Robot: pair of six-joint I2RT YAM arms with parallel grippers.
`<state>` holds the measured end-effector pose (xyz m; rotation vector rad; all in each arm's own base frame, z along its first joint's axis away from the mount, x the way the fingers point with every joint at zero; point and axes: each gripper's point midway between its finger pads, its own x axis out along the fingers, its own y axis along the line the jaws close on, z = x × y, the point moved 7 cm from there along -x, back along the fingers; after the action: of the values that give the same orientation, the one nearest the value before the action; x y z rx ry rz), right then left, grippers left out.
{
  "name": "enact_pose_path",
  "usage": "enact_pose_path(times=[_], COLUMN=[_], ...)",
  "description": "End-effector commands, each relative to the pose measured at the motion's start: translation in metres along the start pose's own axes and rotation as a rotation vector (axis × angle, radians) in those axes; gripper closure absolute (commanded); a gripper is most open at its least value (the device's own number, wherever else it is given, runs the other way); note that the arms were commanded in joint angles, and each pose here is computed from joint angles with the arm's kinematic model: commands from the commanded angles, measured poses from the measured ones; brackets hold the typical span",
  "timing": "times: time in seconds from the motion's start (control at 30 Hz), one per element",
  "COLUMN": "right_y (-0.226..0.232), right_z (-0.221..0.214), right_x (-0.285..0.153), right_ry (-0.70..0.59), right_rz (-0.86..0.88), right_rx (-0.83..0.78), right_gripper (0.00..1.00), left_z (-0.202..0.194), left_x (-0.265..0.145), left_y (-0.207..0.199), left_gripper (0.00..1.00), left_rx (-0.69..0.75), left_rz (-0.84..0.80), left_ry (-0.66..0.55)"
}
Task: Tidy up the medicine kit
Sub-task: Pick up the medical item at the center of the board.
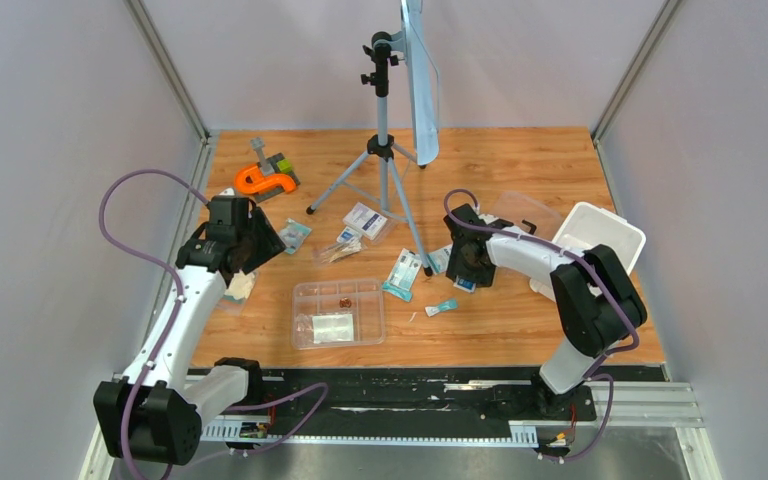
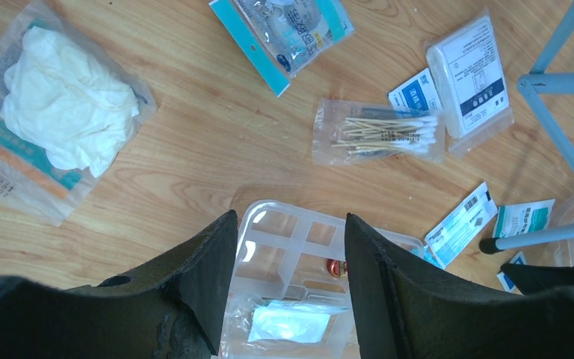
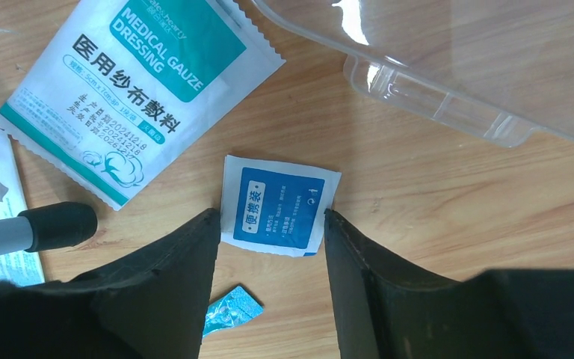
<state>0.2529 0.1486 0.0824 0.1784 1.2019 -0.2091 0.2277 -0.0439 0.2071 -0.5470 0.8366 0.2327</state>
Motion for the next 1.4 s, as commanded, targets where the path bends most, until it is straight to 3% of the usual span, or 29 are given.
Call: enact_pose_path(times=[0.0,0.53,0.9,1.37], right_y=[0.003,0.004,0.015,0.117], right_z=[0.001,0.004,0.002,-0.045], right_x=[0.005,-0.001,-0.036,-0.092], right_ry=[-0.010,-0.027,-0.051,-0.060], right_rz=[0.024,0.047,0.147,0.346], right_rx=[0.001,0.004,-0.002,-0.292], right_gripper=[0.48,0.63,0.73,0.74], left_z=[0.010,0.012,0.013,0.012], left_x=[-0.002,-0.001,-0.004,-0.012], left_y=[-0.008,-0.010,-0.008,0.000], left_gripper=[0.38,0.38,0.38,0.38], left_rx=[-0.002,0.000,0.006,0.004], left_rz=[-0.022,-0.025,-0.015,0.033], left_ry=[-0.042,-0.037,-0.046,-0.074])
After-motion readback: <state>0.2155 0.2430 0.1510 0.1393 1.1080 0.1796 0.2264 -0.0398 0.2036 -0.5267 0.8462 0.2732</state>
